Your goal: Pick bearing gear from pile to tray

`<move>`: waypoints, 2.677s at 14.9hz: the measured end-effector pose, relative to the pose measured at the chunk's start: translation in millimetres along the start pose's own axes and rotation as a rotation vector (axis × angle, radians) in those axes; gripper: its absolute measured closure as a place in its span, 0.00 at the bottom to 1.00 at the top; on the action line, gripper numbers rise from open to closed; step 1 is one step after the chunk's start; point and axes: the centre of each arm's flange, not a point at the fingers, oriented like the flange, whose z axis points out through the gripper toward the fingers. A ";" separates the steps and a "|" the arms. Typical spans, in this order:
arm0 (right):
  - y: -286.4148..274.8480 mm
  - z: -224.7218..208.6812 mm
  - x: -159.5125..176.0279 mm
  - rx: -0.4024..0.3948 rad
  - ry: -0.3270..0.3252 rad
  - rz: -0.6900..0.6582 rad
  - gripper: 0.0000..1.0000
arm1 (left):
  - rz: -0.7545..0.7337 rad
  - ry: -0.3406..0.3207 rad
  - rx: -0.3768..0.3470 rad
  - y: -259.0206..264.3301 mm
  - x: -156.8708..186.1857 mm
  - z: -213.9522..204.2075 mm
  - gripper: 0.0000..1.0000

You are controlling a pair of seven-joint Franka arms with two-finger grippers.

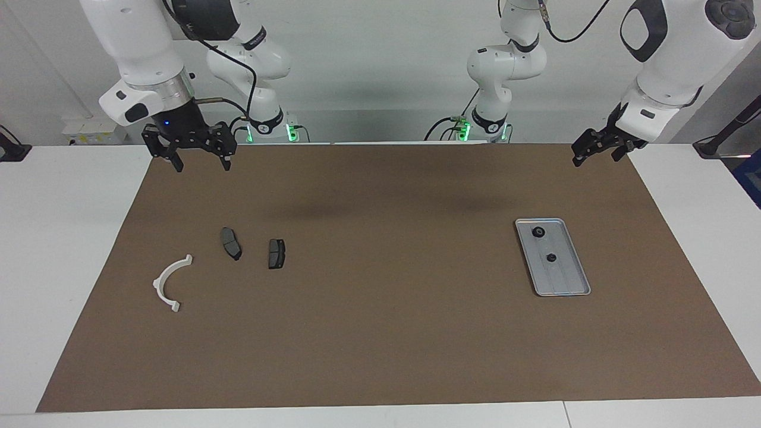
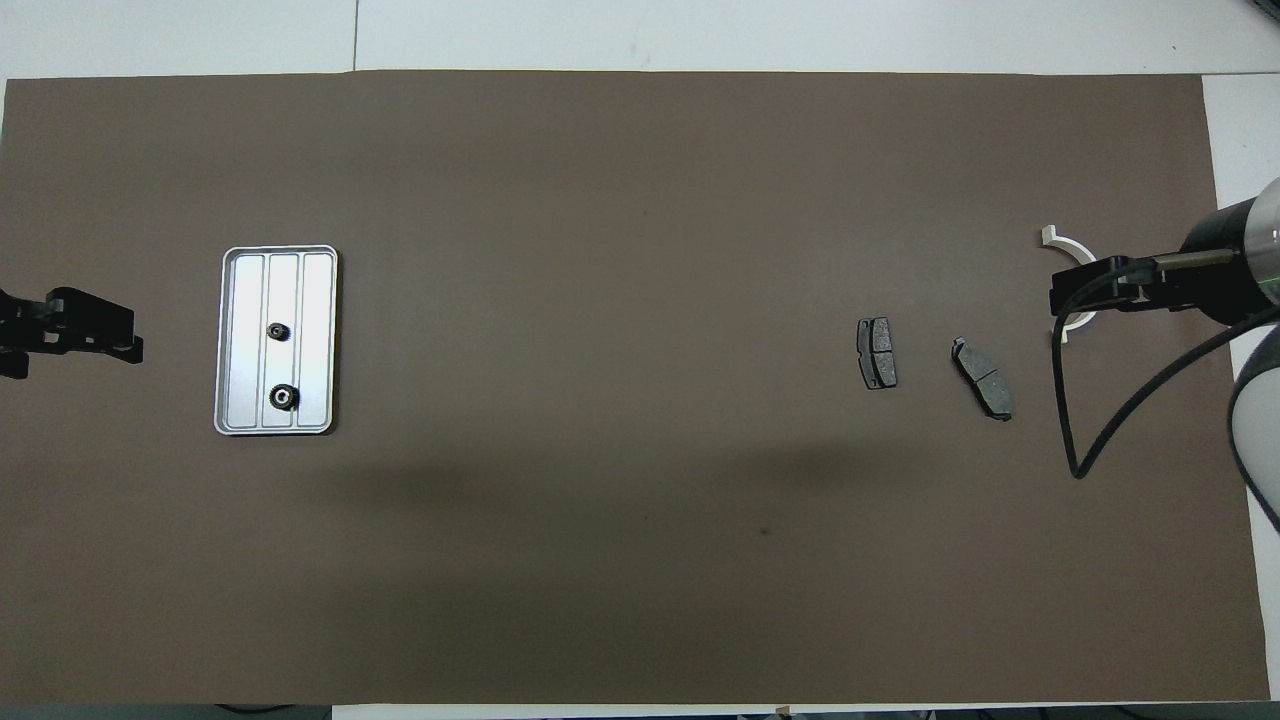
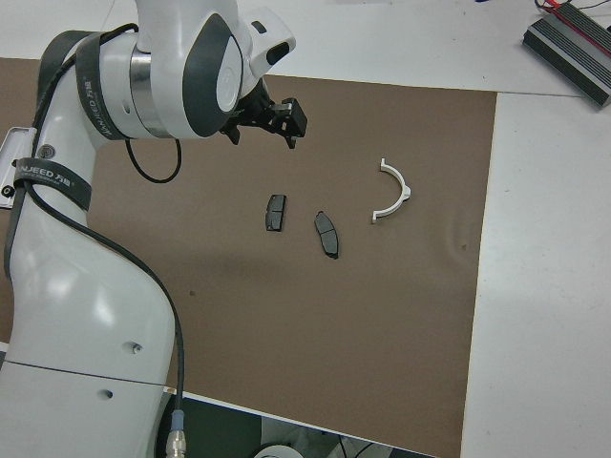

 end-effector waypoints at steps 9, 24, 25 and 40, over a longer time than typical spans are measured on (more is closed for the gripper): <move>0.0 0.0 0.0 0.000 0.000 0.000 0.00 | -0.004 0.000 -0.001 -2.3 0.6 0.4 0.00; 0.0 0.0 0.0 0.000 0.000 0.000 0.00 | 0.014 0.011 -0.008 4.9 1.6 -0.4 0.00; 0.0 0.0 0.0 0.000 0.000 0.000 0.00 | 0.023 0.017 -0.012 10.2 1.8 -0.9 0.00; 0.0 0.0 0.0 0.000 0.000 0.000 0.00 | 0.031 0.028 -0.095 21.0 2.7 -3.1 0.00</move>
